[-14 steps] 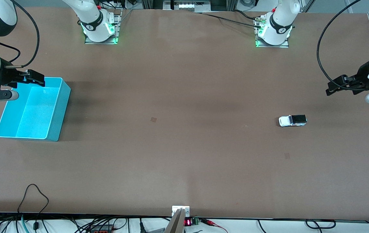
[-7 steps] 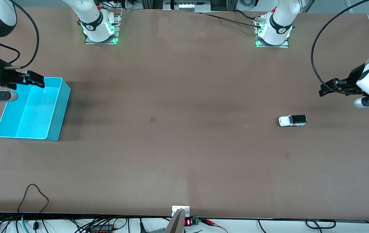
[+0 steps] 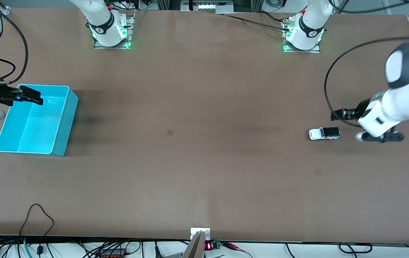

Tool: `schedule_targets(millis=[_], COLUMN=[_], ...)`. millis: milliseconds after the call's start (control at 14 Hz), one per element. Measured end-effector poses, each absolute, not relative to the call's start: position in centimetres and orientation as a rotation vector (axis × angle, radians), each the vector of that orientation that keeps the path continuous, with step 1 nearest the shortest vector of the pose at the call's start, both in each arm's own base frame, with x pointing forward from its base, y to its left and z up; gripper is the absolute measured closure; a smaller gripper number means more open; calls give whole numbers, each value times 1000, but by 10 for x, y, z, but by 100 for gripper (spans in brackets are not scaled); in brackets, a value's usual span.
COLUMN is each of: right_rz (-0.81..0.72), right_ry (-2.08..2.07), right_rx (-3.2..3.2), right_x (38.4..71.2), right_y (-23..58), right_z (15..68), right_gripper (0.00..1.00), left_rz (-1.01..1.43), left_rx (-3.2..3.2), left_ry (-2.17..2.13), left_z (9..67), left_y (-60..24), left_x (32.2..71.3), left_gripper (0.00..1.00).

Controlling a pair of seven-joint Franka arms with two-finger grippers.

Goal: Wind and store white jeep toy

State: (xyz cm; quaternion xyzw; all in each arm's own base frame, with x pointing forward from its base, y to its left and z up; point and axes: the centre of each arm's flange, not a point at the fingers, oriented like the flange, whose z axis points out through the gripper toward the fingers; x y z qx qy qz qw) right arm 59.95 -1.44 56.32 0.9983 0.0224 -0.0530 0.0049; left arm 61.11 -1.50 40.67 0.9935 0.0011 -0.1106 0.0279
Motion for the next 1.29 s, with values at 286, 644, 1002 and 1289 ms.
schedule_targets(millis=[286,644,1002,1289], right_rz=[-120,-104,-93,-105], right_ry=[71,73,86,89], right_rx=[3129,3129,3132,3133], right_x=[601,598,596,590], right_y=[-14,-13,-8,-7], right_z=[578,587,591,595], right_gripper=[0,0,0,0], left_rz=[-301,-335,-320,-339], left_rx=[3052,3045,2684,2428], left_ry=[-337,-1025,-1675,-1957], left_z=[326,307,268,244], left_y=[-6,11,12,14], left_x=[595,588,588,582], left_gripper=[0,0,0,0])
